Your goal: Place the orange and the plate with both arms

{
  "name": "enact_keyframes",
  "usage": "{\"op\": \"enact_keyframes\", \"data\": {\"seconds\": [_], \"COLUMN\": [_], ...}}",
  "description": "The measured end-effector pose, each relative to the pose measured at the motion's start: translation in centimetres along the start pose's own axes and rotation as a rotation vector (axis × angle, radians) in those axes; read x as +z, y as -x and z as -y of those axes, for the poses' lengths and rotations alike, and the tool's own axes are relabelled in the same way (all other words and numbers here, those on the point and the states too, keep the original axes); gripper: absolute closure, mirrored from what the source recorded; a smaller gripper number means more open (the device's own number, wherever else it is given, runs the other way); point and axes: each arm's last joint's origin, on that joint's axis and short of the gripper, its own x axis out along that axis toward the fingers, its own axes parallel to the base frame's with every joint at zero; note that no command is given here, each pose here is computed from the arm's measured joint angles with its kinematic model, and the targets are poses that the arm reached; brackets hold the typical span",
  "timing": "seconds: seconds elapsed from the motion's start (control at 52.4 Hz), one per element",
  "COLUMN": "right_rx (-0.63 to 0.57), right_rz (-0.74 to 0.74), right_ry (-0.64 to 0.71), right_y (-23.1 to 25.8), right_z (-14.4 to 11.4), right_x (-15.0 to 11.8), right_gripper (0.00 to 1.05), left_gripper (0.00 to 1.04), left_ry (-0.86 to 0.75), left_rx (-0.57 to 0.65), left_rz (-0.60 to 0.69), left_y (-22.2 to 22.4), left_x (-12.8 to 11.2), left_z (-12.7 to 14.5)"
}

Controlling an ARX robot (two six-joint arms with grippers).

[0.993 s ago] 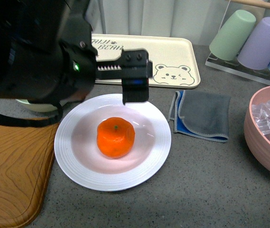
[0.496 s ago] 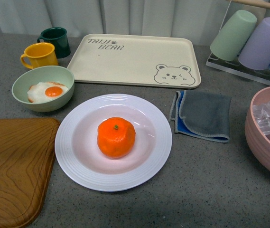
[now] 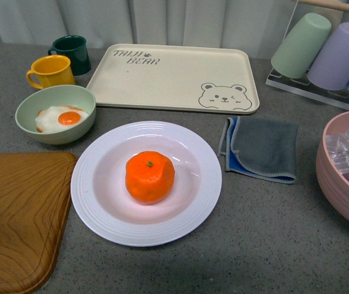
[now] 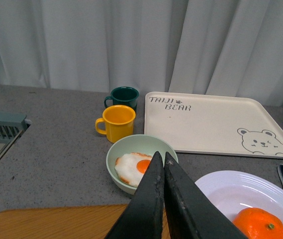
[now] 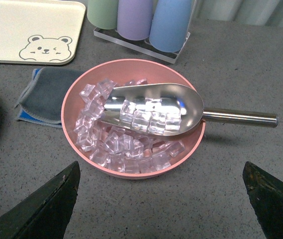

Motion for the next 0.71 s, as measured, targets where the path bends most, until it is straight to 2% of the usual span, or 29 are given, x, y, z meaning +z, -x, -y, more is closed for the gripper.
{"op": "enact_keyframes", "data": {"seconds": [0.229,0.325,0.706], "right_rx": [0.0,0.0,0.0], "right_rz": [0.0,0.0,0.0], "right_ry": [0.0,0.0,0.0], "right_y": [0.0,0.0,0.0], "right_z": [0.0,0.0,0.0], "right_x": [0.0,0.0,0.0], "right_gripper": [0.09,0.09,0.09], "left_gripper": [1.01,1.01,1.01], "left_ry": [0.0,0.001,0.001], "left_rx": [-0.021,0.006,0.003], "left_rz": [0.0,0.008,0.032], "left_y": [1.4,1.8,3.5], "left_x": [0.0,0.3,1.0], "left_z": [-0.9,-1.6,-1.6]}}
